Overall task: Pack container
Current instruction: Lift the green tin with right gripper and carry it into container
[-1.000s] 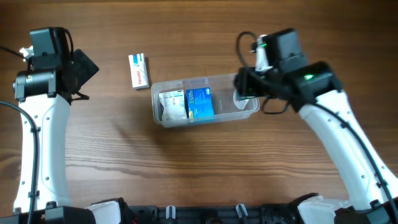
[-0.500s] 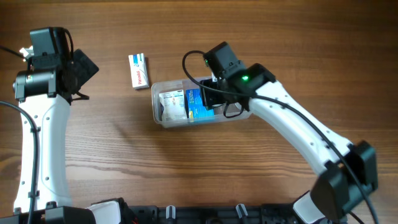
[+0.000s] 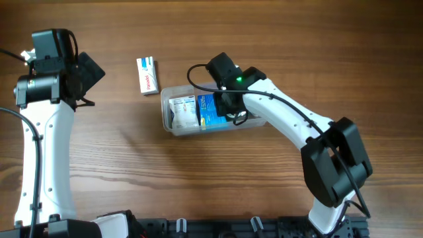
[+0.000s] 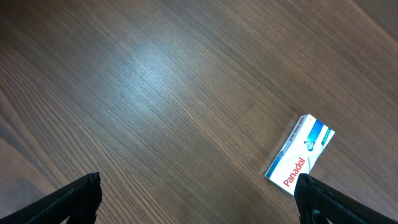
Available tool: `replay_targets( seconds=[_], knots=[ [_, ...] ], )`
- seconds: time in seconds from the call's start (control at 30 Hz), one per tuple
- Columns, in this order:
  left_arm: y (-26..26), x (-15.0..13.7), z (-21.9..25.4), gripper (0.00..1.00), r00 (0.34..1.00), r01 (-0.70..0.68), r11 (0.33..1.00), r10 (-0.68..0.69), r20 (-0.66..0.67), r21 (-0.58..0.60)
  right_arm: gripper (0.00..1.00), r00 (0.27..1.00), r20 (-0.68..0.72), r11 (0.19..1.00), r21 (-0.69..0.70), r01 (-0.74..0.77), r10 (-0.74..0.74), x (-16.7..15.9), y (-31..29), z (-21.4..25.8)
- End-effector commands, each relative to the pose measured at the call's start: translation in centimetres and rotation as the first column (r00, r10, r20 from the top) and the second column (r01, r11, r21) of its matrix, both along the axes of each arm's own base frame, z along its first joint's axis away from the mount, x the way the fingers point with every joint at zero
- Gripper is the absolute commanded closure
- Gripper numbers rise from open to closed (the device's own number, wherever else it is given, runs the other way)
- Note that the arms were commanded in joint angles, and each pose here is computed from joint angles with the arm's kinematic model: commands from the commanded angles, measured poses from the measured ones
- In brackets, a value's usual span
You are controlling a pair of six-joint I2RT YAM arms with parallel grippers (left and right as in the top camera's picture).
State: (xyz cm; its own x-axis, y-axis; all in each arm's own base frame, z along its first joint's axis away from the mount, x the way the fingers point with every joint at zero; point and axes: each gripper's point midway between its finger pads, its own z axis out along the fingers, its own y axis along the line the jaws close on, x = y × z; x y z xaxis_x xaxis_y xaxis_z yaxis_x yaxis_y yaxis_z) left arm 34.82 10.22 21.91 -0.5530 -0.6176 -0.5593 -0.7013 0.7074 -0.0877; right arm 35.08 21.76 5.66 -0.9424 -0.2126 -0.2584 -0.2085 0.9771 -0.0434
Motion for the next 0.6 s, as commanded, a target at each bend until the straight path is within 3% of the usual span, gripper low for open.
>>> replay_targets(
  seconds=[0.0,0.4,0.57],
  knots=[
    [0.31,-0.03,0.51,0.00,1.000,-0.006,1.000,0.006,0.011,0.012,0.38,0.999,0.041,0.999,-0.029,0.020,-0.018,1.01,-0.20,0.24],
    [0.31,-0.03,0.50,0.00,1.000,-0.006,1.000,0.006,0.010,0.012,0.39,0.998,0.045,0.997,-0.065,0.049,-0.046,0.92,-1.08,0.22],
    [0.31,-0.03,0.50,0.00,1.000,-0.006,1.000,0.006,0.010,0.012,0.35,0.998,0.041,0.996,-0.066,0.057,-0.054,0.81,-1.16,0.19]
  ],
)
